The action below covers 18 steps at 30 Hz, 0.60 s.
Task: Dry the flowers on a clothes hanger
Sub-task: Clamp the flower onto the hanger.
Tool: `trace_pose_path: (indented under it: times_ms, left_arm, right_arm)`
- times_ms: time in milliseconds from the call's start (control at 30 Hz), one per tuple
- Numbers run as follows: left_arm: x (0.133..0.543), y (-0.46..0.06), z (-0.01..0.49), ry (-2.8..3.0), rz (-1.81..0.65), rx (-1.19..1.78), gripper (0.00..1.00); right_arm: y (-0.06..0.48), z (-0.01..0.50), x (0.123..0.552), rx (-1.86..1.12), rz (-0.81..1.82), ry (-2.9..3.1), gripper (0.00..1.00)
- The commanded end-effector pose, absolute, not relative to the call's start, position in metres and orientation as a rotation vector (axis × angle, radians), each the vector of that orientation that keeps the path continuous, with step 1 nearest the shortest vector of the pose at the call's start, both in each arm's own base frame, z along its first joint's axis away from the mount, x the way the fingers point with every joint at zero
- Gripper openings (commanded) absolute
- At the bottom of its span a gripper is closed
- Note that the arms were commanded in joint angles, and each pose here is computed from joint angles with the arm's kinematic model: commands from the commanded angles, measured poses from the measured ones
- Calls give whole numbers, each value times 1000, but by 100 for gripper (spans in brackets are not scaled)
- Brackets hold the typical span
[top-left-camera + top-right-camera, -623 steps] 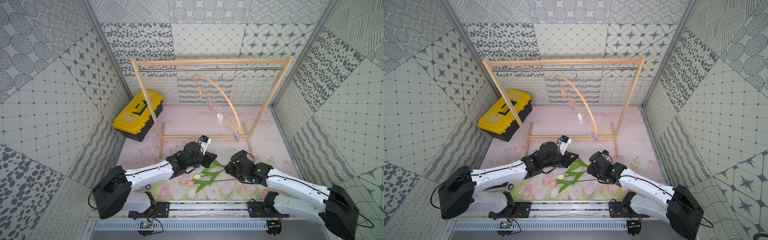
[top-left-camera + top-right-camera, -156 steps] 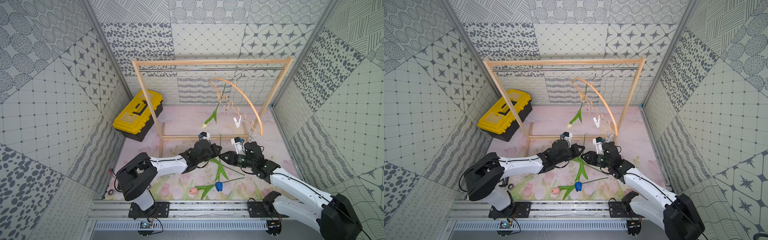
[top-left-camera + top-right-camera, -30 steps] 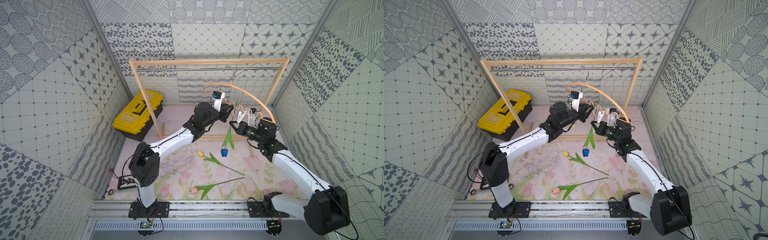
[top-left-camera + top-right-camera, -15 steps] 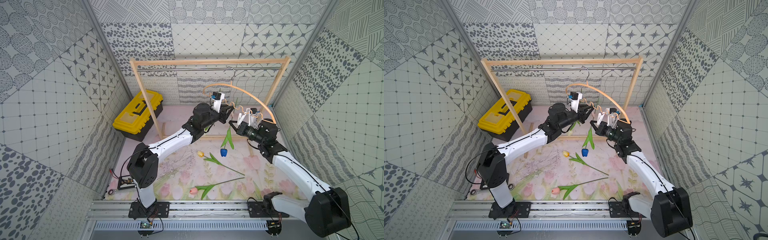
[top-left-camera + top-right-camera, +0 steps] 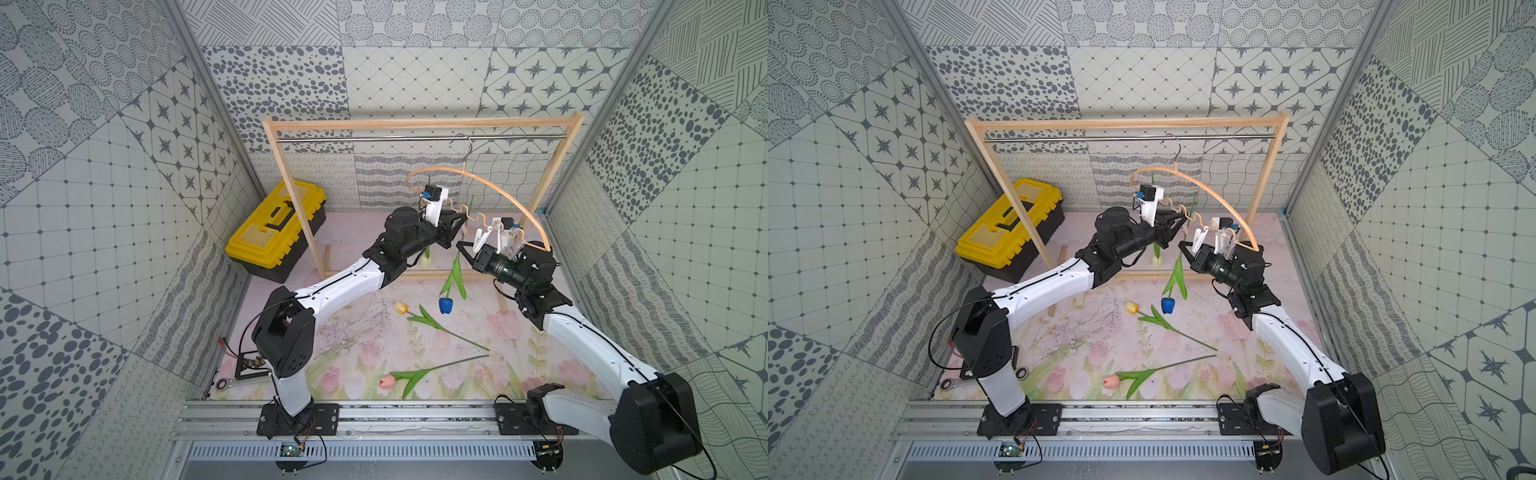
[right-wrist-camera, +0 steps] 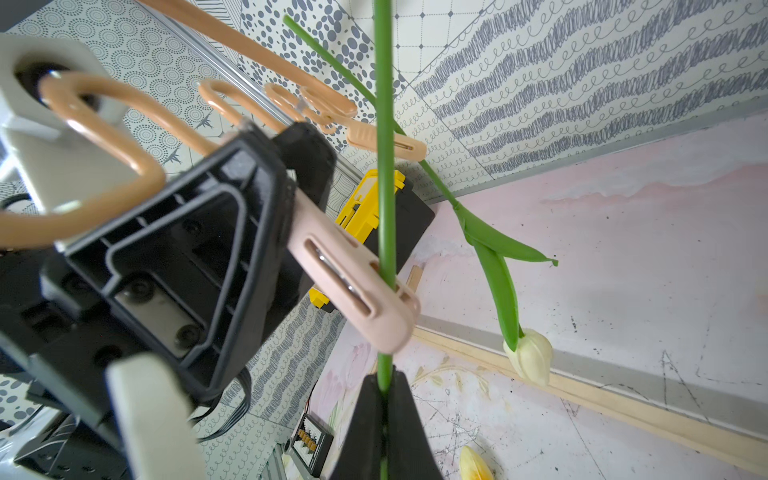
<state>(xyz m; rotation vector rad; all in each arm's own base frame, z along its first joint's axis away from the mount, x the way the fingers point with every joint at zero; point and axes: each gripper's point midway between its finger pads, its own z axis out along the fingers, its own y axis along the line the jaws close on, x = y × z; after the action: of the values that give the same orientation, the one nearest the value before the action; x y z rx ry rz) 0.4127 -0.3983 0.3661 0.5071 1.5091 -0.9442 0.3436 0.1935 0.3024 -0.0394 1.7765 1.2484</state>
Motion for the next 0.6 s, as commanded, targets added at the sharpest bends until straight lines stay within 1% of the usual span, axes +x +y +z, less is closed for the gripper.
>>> trace_pose_path:
  times_ms: [0, 300, 400, 533, 567]
  left_arm:
    - [414, -392, 352, 1561, -907, 521, 20]
    - [412, -390, 351, 1562, -926, 520, 19]
    - [411, -389, 350, 1562, -932, 525, 27]
    - [406, -388, 351, 1542, -943, 533, 42]
    - [405, -387, 353, 1534, -943, 535, 44]
  right_arm:
    - [194, 345, 337, -124, 1275, 1610, 0]
    - [194, 336, 339, -110, 1278, 1630, 0]
    - [194, 334, 340, -105, 1275, 1636, 0]
    - [195, 333, 342, -104, 1276, 1642, 0]
    - [195, 332, 342, -105, 1277, 1644, 0]
